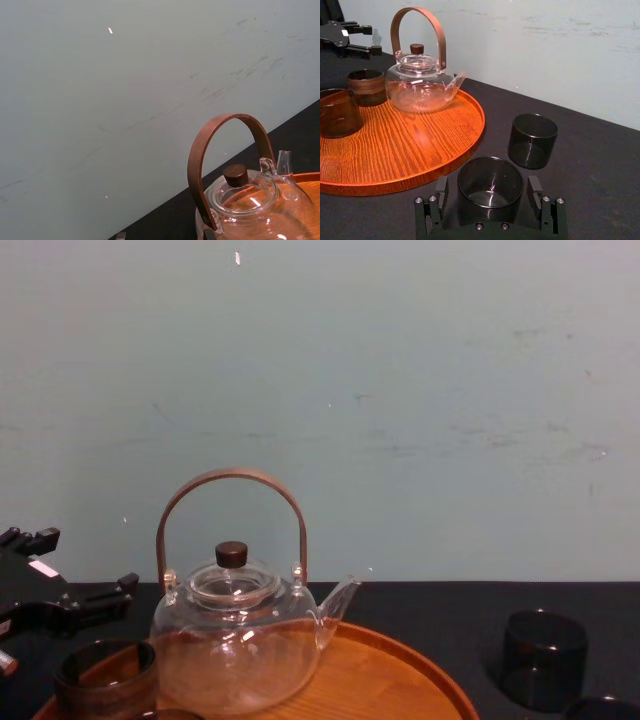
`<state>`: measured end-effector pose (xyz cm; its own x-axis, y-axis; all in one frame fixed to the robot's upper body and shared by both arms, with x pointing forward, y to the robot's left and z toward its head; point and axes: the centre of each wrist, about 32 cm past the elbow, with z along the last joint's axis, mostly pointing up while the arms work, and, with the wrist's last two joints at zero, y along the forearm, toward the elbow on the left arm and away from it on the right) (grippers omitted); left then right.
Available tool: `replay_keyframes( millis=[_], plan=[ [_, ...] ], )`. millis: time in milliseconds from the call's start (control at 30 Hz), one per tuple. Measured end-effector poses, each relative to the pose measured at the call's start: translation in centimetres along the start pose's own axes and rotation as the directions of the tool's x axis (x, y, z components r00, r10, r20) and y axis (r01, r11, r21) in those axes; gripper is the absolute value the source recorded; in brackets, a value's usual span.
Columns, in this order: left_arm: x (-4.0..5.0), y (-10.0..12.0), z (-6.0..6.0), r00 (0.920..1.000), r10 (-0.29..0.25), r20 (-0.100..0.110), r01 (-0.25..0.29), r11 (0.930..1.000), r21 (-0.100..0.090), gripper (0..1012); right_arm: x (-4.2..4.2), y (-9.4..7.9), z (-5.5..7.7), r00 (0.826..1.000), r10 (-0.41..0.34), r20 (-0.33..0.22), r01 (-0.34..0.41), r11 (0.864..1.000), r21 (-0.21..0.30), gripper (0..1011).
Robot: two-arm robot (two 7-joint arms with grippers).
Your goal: Pick up the glass from the table and place it on the tray.
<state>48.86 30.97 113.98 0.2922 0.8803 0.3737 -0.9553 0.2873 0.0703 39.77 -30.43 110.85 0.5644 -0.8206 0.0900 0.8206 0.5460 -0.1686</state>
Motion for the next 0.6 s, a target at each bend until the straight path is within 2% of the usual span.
replay_keyframes(
  millis=[600],
  plan=[
    [0.0, 0.0, 0.0, 1.0, 0.0, 0.0, 0.0, 1.0, 0.0, 1001, 0.06, 0.4, -1.03, 0.999, 0.005, -0.032, -0.005, 1.0, -0.015, 1002]
  ],
)
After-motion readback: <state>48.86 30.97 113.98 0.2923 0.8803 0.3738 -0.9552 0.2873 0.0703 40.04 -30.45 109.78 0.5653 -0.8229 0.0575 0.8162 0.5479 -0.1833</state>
